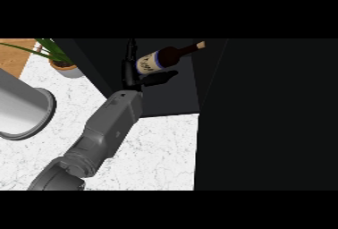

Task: Pick up the wine, place it into the cabinet and close the cabinet

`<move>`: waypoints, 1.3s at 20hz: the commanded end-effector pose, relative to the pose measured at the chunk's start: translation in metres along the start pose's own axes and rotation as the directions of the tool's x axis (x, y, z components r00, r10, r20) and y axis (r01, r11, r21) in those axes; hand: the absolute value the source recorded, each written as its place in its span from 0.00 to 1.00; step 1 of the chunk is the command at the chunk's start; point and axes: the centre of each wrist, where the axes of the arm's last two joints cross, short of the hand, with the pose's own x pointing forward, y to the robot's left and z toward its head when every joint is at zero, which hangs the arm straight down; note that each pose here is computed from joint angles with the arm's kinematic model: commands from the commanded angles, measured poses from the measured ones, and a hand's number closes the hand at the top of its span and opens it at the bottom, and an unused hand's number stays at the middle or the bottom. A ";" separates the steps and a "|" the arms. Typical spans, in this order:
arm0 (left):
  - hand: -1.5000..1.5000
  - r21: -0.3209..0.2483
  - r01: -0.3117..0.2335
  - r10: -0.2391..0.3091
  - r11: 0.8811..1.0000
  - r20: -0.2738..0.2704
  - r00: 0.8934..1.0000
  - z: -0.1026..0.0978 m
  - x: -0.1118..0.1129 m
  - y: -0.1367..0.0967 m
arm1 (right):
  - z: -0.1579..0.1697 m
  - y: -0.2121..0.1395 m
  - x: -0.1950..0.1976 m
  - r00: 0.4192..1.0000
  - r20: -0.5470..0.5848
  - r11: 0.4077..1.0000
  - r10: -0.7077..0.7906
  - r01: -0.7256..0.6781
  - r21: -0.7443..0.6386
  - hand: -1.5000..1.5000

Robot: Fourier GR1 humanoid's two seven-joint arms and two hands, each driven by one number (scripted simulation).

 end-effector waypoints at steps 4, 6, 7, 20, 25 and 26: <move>0.00 0.015 -0.022 0.022 1.000 -0.002 1.000 0.002 -0.004 0.003 | 0.005 -0.005 0.005 1.000 0.018 1.000 -0.021 0.021 0.005 0.00; 0.00 0.011 -0.019 0.019 1.000 0.014 1.000 -0.011 0.000 0.017 | 0.009 0.004 0.005 0.999 0.029 1.000 -0.021 0.021 0.008 0.00; 0.00 -0.016 -0.022 0.022 1.000 0.002 1.000 0.020 -0.027 0.018 | 0.016 0.005 0.008 0.999 0.035 1.000 -0.021 0.021 0.012 0.00; 0.00 -0.122 -0.094 0.097 0.988 0.019 0.995 0.011 -0.016 0.010 | 0.019 0.005 0.012 1.000 0.018 1.000 -0.023 0.023 0.009 0.00; 0.00 -0.106 -0.168 0.169 0.980 -0.002 0.986 0.020 -0.027 0.018 | 0.018 0.006 0.017 0.999 0.015 1.000 -0.028 0.028 0.006 0.00; 0.00 -0.111 -0.177 0.179 0.978 0.007 0.984 0.015 -0.020 0.014 | 0.010 0.007 0.015 0.999 0.036 1.000 -0.025 0.024 0.008 0.00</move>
